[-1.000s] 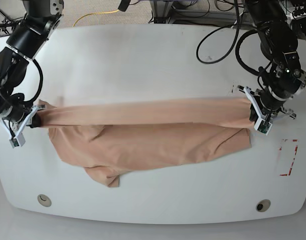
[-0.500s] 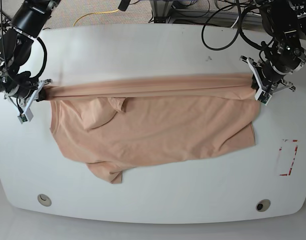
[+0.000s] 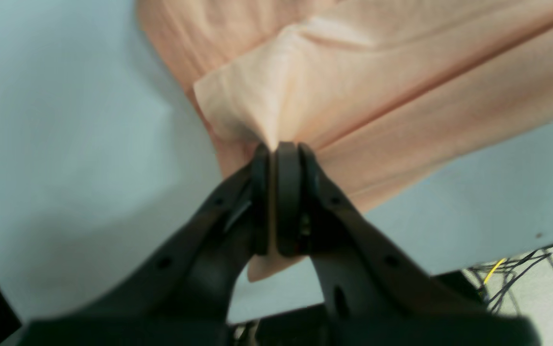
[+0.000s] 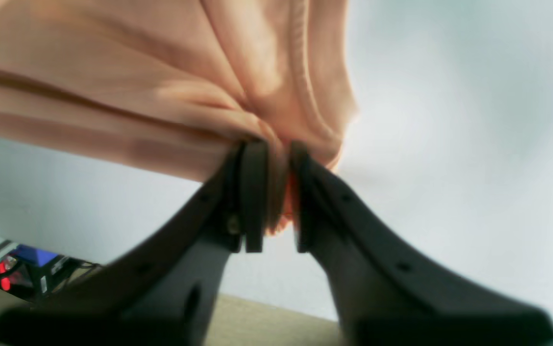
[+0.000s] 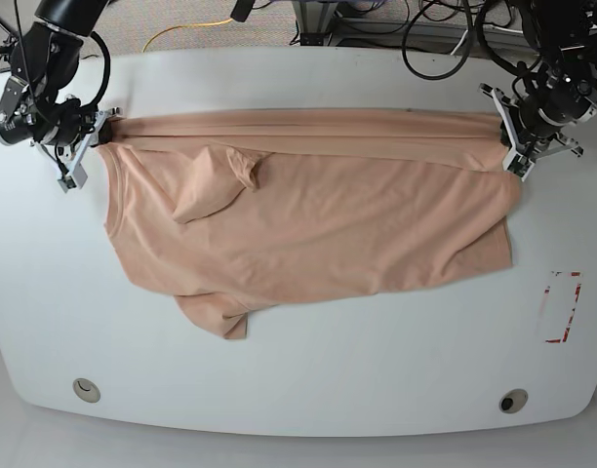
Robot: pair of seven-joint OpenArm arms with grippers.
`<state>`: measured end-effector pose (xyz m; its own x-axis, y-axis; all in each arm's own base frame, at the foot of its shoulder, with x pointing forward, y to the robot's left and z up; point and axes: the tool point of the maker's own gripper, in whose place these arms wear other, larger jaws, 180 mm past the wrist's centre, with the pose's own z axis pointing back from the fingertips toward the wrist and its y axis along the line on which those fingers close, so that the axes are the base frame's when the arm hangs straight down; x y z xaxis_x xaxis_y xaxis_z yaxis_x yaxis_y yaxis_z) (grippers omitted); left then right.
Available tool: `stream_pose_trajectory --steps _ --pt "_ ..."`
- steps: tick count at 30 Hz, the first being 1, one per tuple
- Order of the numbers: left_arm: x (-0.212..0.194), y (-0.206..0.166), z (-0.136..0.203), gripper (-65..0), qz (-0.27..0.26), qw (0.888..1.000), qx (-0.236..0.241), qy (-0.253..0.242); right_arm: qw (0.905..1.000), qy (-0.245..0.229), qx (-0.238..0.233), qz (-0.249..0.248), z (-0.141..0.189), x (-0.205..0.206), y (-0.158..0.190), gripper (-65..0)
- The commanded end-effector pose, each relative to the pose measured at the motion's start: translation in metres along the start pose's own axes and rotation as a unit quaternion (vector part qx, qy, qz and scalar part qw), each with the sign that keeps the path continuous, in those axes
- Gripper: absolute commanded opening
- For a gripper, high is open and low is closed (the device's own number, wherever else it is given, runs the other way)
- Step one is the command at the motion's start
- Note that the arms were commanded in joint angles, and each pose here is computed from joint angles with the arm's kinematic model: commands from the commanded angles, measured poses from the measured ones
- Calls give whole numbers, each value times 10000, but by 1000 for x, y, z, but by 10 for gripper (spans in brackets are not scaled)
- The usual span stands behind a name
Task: Fold the T-shirt properly
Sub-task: 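Lift the shirt with both grippers and drag it flat across the table, then lay the shirt down and open both grippers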
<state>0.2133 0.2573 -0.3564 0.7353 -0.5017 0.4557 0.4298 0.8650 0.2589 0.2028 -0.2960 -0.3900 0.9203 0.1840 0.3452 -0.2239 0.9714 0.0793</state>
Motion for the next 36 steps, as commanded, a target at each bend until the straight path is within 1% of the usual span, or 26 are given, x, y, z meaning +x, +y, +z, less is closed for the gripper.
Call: stream_pose_trajectory --steps 1,2,3,5,7,8,9,10,12,14,17,19,21,24,28,30,32,33,36 --pt "-2 13 6 -567 -161 9997 197 61 9990 -215 -302 256 18 13 -7 -444" --pt "-6 12 7 -514 -192 9996 186 125 9985 -236 -345 342 22 12 -3 -376" --pt "-8 12 7 -467 -198 9995 178 147 9985 -238 -325 364 21 10 2 -327" --pt "-9 13 8 -372 -229 9994 191 180 9982 -331 -347 347 25 9 8 -247" --pt "-9 16 9 -274 -273 9992 202 198 9971 -526 -492 234 35 11 6 -185" --pt "-10 16 9 -239 -281 9992 201 204 9965 -631 -519 165 38 12 8 -166" --pt "-10 16 10 -218 -285 9992 201 205 9957 -750 -537 104 41 14 9 -159" --pt "-11 15 10 -210 -289 9991 198 220 9950 -853 -520 60 44 16 11 -155" --pt "-18 16 13 -218 -349 9987 199 314 9925 -1179 -306 -35 50 24 17 -154" --pt "-19 17 14 -229 -372 9985 208 340 9902 -1382 -154 -94 54 28 20 -154" --pt "-24 31 20 -253 -216 9983 411 353 9843 -1748 154 -170 61 38 28 -154" --pt "-26 34 22 -257 -37 9982 494 328 9820 -1862 290 -160 62 42 33 -154" --pt "-24 27 19 -258 131 9986 444 244 9806 -1918 344 -189 61 44 35 -155" --pt "-9 29 14 -260 232 9986 479 48 9788 -1984 467 -211 57 50 44 -155" --pt "-3 19 7 -260 429 9984 371 -76 9760 -2063 640 -269 50 57 55 -165" --pt "4 8 1 -260 369 9990 200 -137 9753 -2058 725 -338 44 60 57 -219" --pt "9 1 -2 -260 292 9994 103 -165 9772 -1927 806 -379 35 56 60 -284" --pt "8 -2 -4 -260 290 9995 39 -134 9787 -1829 826 -422 30 52 59 -328" --pt "0 -8 -14 -260 377 9992 -119 -12 9815 -1643 878 -452 18 50 60 -403"
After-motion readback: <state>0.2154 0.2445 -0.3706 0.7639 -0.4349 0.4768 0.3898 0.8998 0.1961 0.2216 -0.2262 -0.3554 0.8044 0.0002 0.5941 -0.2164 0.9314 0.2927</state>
